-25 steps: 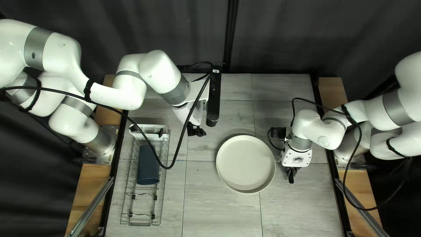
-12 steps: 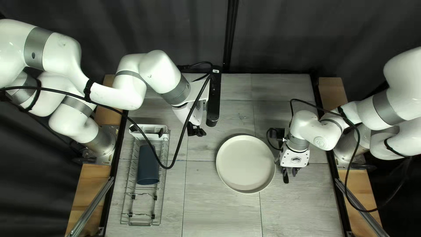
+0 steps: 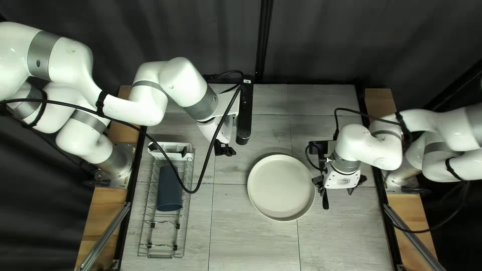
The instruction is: Pick up and place plate onto table. Place down one fork to the left of the plate. Place spoon and knife to the right of the plate. Place cup above the knife and spoon
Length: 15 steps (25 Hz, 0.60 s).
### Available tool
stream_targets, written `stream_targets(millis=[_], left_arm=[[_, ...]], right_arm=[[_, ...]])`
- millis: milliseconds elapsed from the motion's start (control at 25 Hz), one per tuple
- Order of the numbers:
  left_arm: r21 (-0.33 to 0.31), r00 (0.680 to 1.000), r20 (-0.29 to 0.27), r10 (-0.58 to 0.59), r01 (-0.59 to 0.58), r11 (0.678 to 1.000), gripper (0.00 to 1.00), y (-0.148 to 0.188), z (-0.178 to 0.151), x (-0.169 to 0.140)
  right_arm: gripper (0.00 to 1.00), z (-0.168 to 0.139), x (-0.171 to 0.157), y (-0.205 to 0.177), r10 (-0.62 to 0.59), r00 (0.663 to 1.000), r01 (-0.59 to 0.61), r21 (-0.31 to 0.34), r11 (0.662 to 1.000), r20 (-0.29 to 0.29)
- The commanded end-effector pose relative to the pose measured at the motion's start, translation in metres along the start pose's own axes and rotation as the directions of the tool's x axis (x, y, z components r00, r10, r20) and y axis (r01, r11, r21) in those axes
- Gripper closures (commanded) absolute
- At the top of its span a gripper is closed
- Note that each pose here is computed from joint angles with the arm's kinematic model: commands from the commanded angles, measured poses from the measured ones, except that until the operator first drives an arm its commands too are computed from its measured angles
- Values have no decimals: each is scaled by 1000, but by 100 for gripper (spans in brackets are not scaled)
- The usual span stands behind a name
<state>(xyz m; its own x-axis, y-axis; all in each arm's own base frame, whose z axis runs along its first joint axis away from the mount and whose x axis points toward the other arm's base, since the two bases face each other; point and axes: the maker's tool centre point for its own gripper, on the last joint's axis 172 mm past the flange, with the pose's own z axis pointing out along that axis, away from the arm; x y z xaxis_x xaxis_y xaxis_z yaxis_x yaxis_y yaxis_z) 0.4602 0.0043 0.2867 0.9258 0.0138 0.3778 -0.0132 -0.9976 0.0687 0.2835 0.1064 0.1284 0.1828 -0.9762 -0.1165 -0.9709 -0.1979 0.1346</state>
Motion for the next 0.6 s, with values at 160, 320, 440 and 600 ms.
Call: stream_targets(millis=[160,320,440,600], left_arm=[[0,1000,0,0,0,1000,0,0,0,0],[0,1000,0,0,0,1000,0,0,0,0],[0,1000,0,0,0,1000,0,0,0,0],[0,1000,0,0,0,1000,0,0,0,0]], right_arm=[[0,-21,-8,-1,-71,993,70,-17,997,-92],[0,-19,-9,-1,-90,991,88,-22,996,-102],[0,-39,5,10,-131,985,132,8,991,-111],[0,-71,13,14,-199,966,208,39,977,-166]])
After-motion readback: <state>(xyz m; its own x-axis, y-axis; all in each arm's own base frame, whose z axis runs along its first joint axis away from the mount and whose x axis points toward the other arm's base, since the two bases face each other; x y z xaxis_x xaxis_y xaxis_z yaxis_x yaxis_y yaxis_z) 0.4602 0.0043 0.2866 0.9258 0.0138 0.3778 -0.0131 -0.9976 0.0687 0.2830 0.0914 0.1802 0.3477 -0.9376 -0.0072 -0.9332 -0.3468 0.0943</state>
